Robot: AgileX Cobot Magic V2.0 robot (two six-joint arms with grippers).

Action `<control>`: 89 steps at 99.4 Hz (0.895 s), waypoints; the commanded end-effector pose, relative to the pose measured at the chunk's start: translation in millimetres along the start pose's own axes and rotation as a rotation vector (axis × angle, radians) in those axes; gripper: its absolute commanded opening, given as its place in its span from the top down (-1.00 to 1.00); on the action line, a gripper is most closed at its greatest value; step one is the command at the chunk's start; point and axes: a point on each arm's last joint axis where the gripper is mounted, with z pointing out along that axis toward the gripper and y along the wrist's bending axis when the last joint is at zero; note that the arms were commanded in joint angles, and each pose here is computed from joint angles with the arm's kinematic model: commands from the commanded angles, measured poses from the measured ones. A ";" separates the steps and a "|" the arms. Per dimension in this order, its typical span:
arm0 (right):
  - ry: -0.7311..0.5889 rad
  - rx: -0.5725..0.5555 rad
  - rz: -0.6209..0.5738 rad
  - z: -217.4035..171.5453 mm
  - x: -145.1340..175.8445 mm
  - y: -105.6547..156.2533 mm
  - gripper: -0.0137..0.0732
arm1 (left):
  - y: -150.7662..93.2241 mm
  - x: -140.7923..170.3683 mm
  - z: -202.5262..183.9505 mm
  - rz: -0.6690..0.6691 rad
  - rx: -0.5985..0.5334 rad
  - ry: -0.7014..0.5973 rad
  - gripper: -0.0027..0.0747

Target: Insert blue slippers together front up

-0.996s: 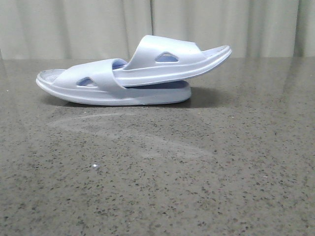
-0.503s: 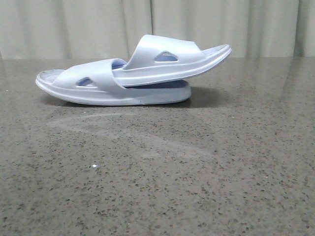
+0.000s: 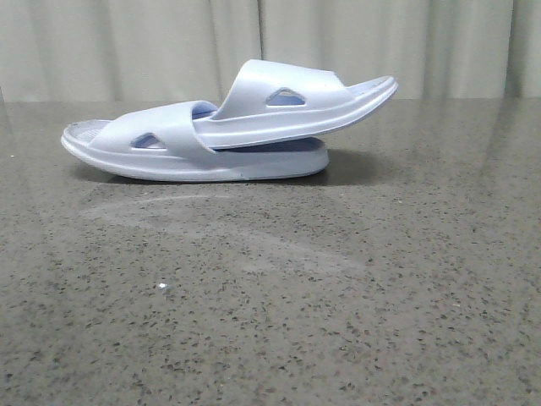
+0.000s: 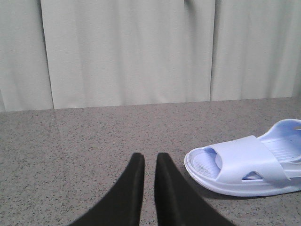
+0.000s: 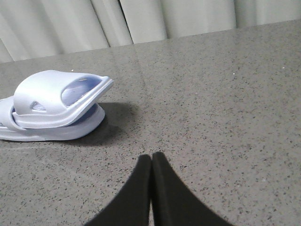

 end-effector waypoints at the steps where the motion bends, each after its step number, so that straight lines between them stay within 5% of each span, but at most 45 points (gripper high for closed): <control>1: -0.046 0.018 0.007 -1.3 -10.6 -0.3 0.87 | 1.7 -10.2 -0.4 -0.031 -0.017 -0.046 0.89; 41: -0.046 0.017 0.007 -1.3 -10.5 -0.2 0.87 | 7.3 -2.8 0.9 -0.012 -0.076 -0.046 0.89; 59: -0.046 0.017 0.007 -1.3 -10.5 -0.2 0.87 | 16.0 20.2 -5.6 -0.030 -0.183 -0.081 0.89; 89: -0.046 0.017 0.007 -1.3 -10.5 -0.2 0.87 | 15.3 65.6 -16.7 0.036 -0.201 -0.098 0.89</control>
